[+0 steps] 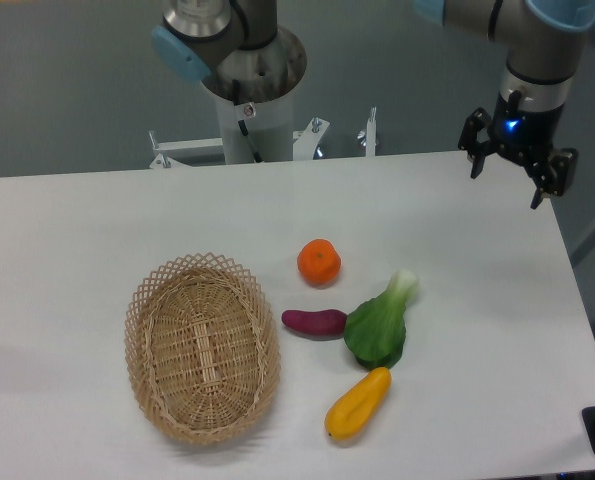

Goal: Pick up the green vegetable from the table
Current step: 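Move the open gripper over the green bok choy and lower it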

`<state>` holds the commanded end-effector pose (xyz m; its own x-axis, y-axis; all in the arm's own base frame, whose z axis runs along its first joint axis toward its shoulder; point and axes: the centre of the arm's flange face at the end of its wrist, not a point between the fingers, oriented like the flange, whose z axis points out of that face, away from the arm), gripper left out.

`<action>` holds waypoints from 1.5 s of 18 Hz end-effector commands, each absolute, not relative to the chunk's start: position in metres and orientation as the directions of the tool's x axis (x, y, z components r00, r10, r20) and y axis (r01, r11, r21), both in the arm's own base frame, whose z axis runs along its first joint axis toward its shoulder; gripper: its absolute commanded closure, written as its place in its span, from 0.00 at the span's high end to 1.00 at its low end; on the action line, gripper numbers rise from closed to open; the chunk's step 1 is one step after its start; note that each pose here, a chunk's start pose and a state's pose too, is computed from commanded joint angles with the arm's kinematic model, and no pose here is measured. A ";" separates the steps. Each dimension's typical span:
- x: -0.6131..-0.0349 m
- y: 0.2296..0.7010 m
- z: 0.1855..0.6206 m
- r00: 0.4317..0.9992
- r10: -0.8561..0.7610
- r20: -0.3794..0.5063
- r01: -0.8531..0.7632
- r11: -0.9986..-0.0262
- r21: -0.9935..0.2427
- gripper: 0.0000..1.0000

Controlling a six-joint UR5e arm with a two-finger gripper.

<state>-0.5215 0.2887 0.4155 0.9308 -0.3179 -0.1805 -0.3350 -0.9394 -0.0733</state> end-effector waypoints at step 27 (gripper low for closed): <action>-0.458 0.356 0.256 0.979 -0.202 -0.017 -0.203 -0.974 -0.098 1.00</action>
<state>-0.4585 0.3562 0.2564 0.9793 -0.2018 -0.0169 -0.2025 -0.9744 -0.0975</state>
